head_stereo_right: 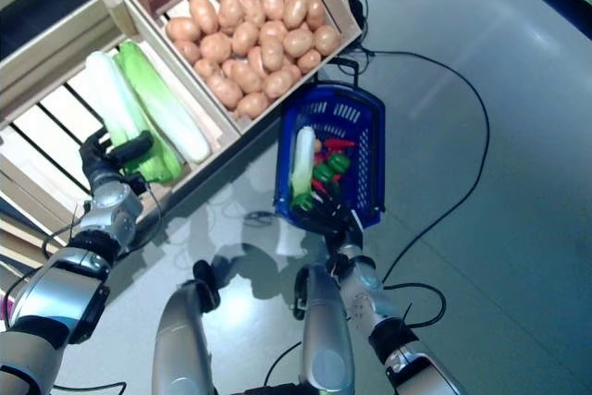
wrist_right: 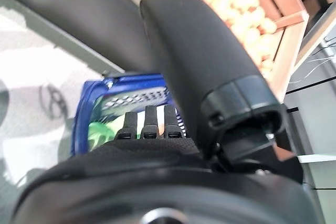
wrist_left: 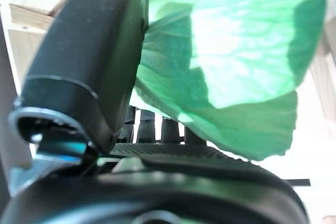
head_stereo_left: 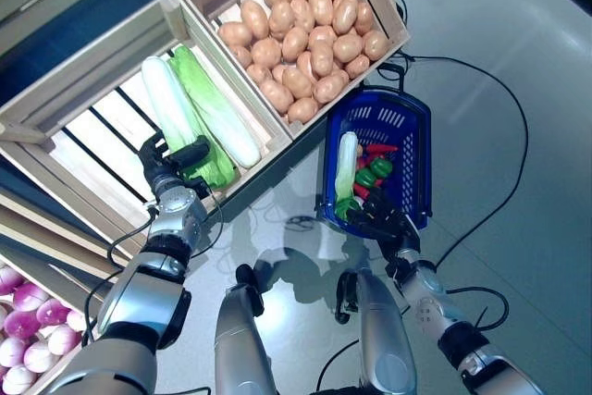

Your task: Put vegetables into the basket

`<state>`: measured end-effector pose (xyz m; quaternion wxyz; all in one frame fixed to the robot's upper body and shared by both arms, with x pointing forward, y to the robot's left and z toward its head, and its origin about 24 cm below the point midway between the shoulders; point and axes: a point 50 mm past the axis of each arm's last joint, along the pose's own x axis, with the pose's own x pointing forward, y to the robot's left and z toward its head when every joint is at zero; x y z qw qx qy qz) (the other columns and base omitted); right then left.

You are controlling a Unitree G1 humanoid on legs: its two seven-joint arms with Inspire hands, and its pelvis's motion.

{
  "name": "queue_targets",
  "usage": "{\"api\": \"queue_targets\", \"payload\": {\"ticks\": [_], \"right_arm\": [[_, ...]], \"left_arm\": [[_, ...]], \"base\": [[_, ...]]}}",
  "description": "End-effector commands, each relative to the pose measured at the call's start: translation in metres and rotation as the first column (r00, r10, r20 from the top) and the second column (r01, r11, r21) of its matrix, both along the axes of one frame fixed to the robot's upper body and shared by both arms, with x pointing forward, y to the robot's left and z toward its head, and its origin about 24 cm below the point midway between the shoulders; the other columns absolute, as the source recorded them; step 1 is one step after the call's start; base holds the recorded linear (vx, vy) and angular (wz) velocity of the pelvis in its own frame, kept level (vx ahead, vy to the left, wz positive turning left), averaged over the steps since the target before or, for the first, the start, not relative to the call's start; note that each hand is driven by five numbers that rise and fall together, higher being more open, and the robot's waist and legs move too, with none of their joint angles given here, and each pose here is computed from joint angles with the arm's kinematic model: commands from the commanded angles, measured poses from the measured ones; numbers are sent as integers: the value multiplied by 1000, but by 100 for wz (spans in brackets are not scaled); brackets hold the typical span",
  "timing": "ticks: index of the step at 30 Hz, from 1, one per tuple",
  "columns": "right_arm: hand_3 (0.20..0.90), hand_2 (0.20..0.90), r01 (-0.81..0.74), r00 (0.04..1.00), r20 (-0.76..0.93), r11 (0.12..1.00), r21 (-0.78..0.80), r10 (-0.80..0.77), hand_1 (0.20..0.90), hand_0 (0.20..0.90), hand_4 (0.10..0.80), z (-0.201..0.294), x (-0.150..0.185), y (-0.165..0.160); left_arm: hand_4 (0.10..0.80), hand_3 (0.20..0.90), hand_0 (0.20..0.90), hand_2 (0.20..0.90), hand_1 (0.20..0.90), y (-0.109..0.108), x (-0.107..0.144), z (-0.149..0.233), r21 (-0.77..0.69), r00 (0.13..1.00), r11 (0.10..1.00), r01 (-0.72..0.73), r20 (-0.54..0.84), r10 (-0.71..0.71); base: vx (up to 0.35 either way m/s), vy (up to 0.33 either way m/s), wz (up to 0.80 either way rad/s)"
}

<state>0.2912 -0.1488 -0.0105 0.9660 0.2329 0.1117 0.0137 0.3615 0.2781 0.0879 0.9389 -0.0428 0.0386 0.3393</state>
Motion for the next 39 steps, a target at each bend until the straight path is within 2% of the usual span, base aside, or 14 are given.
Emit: {"api": "queue_targets", "payload": {"ticks": [1, 6, 10, 14, 17, 22, 26, 33, 39], "right_arm": [[900, 900, 18, 993, 118, 1000, 12, -19, 900, 900, 800, 12, -10, -3], [900, 900, 44, 993, 108, 999, -29, -40, 900, 900, 800, 3, -27, -10], [900, 900, 73, 990, 128, 996, -47, -67, 900, 900, 800, 0, -42, -15], [900, 900, 86, 985, 155, 995, -56, -77, 900, 900, 800, 5, -46, -18], [900, 900, 72, 982, 178, 996, -58, -61, 900, 900, 800, 13, -42, -20], [900, 900, -33, 936, 348, 999, -35, 44, 900, 900, 800, 43, -32, -17], [900, 900, -29, 914, 401, 998, -61, 51, 900, 900, 800, 57, -24, -29], [900, 900, -127, 872, 475, 992, -10, 117, 900, 900, 800, 85, -1, -34], [900, 900, -210, 839, 515, 978, 10, 175, 900, 900, 800, 101, 8, -27]], "left_arm": [[400, 300, 300, 300, 300, 0, -11, 9, 113, 987, 993, -37, 161, 18], [400, 300, 300, 300, 300, -11, -32, -10, 195, 986, 980, -28, 168, -6], [400, 300, 300, 300, 300, -32, -48, -28, 227, 980, 972, 64, 171, -104], [400, 300, 300, 300, 300, -53, -59, -27, 277, 953, 947, 162, 207, -223], [400, 300, 300, 300, 300, -61, -64, -17, 318, 926, 926, 202, 247, -287], [400, 300, 300, 300, 300, -75, -69, -1, 379, 864, 882, 281, 300, -404], [400, 300, 300, 300, 300, -84, -68, 6, 398, 823, 856, 329, 323, -467], [400, 300, 300, 300, 300, -111, -71, 20, 553, 709, 709, 438, 272, -651], [400, 300, 300, 300, 300, -122, -73, 21, 598, 645, 628, 498, 230, -729]], "base": [[100, 4, 1], [155, 1, 2], [193, 1, -1], [152, 4, 6], [81, -13, 1], [31, -36, 1], [5, -31, 2], [-7, -44, 7], [10, -43, 2]]}}
